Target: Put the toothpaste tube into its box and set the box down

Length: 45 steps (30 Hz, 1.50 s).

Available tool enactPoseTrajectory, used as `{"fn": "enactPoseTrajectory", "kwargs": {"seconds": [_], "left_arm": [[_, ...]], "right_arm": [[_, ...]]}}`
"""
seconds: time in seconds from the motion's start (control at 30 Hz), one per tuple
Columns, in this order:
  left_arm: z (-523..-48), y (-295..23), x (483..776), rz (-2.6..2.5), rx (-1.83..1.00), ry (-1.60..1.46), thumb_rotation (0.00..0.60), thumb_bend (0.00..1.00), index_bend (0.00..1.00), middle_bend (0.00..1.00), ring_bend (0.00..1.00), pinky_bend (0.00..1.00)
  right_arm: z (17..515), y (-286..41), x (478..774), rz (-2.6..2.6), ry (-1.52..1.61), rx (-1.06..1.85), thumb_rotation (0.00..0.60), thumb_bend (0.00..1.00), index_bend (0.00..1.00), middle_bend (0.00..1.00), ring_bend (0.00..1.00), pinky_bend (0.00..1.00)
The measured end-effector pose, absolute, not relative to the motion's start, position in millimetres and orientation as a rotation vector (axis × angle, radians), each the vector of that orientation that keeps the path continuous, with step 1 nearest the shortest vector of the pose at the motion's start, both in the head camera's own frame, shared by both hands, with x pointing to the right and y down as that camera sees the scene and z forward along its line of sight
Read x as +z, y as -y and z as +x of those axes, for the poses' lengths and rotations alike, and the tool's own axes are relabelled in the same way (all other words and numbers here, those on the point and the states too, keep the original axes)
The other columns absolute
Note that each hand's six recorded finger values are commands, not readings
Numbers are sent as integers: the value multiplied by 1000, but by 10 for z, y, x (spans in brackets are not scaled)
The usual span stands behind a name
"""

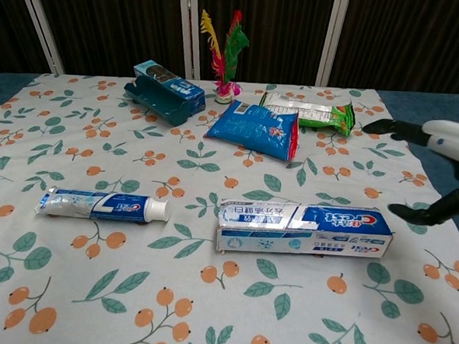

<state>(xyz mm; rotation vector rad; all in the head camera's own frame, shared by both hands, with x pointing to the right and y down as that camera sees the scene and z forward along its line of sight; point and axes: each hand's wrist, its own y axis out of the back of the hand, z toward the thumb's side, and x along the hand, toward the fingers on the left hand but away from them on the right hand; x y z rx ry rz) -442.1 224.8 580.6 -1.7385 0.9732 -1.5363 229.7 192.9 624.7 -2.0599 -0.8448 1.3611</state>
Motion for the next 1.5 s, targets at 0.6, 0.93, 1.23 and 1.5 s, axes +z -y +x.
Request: {"fn": "enactPoseTrajectory", "kwargs": {"seconds": [0.6, 0.93, 1.23, 1.5], "left_arm": [[-4419, -2238, 5834, -1770, -1549, -977, 600, 18, 0, 0, 0, 0], [-4408, -2248, 5845, -1787, -1553, -974, 600, 18, 0, 0, 0, 0], [-4385, -2251, 5858, -1798, -1554, -971, 600, 18, 0, 0, 0, 0], [-4392, -2252, 5860, -1794, -1558, -971, 600, 18, 0, 0, 0, 0]], "right_arm": [[1354, -2050, 6578, -2207, 714, 1355, 600, 362, 0, 51, 0, 0], [1271, -2091, 6821, -2161, 654, 1415, 600, 362, 18, 127, 32, 34], [1232, -2176, 6919, -2174, 638, 1435, 600, 361, 262, 382, 275, 210], [1192, -2153, 6898, -2151, 696, 1400, 600, 362, 408, 514, 430, 397]]}}
